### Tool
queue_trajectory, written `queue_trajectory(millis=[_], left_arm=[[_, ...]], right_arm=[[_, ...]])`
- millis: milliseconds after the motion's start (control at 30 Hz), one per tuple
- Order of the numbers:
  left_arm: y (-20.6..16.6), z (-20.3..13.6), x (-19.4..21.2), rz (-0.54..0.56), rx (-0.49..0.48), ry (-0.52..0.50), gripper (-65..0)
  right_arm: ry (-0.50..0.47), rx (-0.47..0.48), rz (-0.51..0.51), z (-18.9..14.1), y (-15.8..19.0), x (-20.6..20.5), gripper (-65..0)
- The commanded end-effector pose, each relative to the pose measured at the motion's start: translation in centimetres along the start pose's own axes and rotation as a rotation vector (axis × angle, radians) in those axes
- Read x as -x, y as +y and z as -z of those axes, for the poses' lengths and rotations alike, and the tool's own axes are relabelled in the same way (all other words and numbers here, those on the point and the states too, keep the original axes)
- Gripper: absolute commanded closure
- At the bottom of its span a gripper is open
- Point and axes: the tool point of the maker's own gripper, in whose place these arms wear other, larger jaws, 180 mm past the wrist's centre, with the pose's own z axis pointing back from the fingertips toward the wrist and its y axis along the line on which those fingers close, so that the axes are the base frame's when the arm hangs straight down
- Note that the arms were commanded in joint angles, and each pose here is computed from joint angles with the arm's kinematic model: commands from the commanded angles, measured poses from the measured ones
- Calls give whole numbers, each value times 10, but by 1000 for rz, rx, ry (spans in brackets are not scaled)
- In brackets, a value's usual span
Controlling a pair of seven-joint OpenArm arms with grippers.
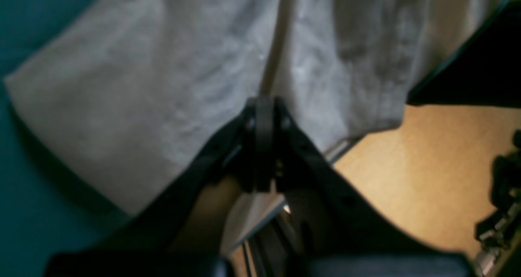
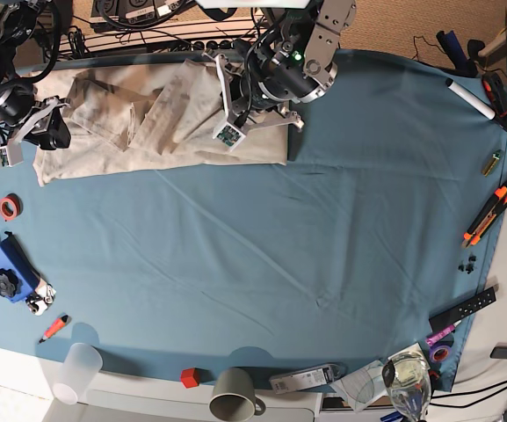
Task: Fold the T-shirt properly
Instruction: 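Fold the strip end over toward the right gripper and release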
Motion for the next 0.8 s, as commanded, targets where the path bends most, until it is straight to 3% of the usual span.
queue_trajectory(millis=[0,267,400,533,767], left_arm=[[-19,9,10,-10,45,31,0],[-45,43,56,-10,179,173,0],[-53,36,36,-32,250,131,0],[-74,26,14,-21,394,64,0],[-76,26,4,10,403,44,0]], right_arm=[[-47,4,-31,-6,-2,-15,-174],[-48,5,-31,-6,-2,-15,-174],[-53,5,-31,-6,-2,-16,-174],[-57,5,-31,-6,-2,-17,-174],[-63,5,-31,-6,-2,-18,-174]])
